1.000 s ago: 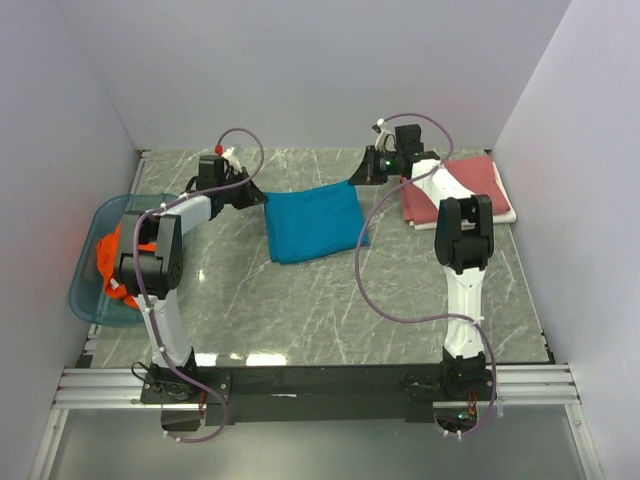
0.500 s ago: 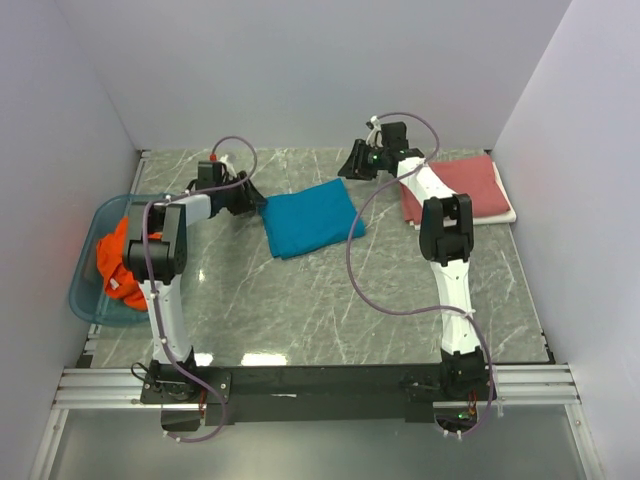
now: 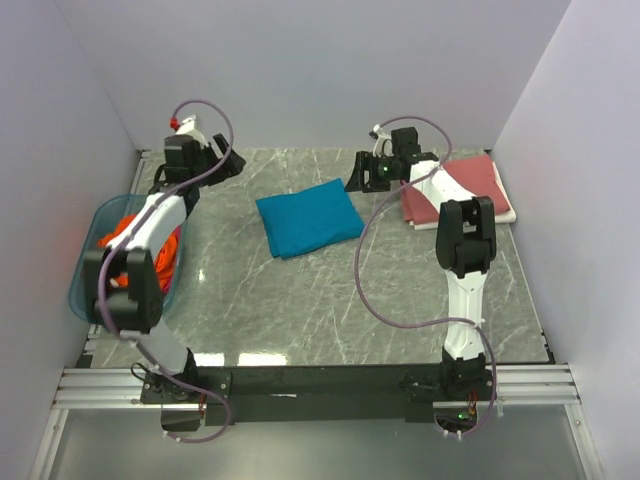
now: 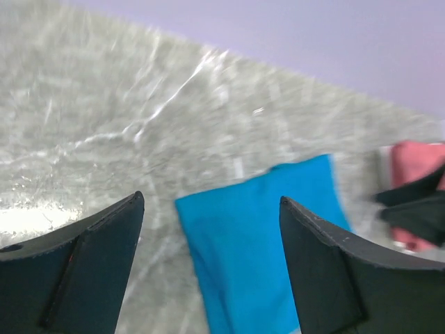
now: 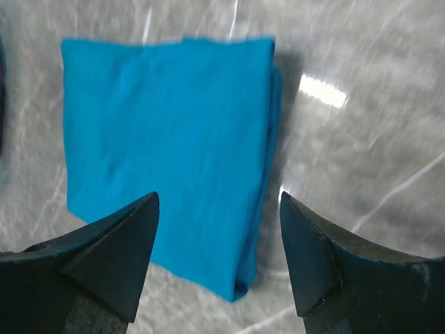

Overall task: Fold and stack the t-shirts
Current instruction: Fold the tshirt, then neatly place the folded tshirt to the corner

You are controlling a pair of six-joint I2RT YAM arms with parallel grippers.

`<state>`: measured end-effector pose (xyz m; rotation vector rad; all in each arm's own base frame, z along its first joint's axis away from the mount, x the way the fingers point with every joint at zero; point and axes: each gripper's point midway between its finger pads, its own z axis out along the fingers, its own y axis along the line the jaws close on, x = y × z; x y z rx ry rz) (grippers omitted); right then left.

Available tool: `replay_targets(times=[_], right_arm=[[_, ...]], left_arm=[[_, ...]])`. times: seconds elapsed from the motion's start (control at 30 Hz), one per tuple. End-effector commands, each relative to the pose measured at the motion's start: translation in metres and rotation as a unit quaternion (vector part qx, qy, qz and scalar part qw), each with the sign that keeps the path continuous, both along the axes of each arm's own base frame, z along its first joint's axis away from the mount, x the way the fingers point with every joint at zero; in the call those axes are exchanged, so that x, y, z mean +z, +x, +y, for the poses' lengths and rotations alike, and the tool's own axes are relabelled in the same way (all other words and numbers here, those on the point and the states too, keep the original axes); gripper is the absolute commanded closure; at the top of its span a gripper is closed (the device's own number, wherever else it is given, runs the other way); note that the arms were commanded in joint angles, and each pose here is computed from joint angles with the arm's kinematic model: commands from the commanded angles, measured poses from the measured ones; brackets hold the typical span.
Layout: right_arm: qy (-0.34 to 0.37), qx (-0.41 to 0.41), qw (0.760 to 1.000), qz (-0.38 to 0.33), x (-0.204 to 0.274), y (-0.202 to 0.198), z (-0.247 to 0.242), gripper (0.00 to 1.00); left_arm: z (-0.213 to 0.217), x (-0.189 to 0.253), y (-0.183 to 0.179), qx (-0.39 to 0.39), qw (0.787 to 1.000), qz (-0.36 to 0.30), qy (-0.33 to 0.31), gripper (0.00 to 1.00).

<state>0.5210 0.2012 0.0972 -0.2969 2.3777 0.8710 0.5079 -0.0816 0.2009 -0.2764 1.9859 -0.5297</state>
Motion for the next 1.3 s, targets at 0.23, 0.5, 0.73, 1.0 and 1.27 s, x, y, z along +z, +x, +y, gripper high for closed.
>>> replay_targets(times=[0.23, 0.5, 0.73, 1.0, 1.27], right_arm=[[-0.036, 0.024, 0.996, 0.076, -0.045, -0.036, -0.006, 0.22], [-0.032, 0.051, 0.988, 0.139, -0.076, -0.062, 0.012, 0.20], [-0.015, 0.081, 0.979, 0.186, -0.087, -0.091, 0.035, 0.21], [-0.037, 0.055, 0.984, 0.165, -0.083, -0.083, 0.028, 0.21], [-0.036, 0.051, 0.984, 0.167, -0.087, -0.081, 0.028, 0.21]], left_arm=[[-0.011, 0.038, -0.098, -0.035, 0.998, -0.006, -0.042, 0.12], [-0.004, 0.010, -0.173, -0.051, 0.999, 0.009, -0.012, 0.12], [-0.013, -0.011, -0.210, -0.068, 0.997, 0.015, -0.044, 0.13], [-0.045, -0.057, -0.209, -0.068, 0.973, 0.064, -0.209, 0.23], [-0.082, -0.064, -0.160, -0.094, 0.967, 0.086, -0.221, 0.44]])
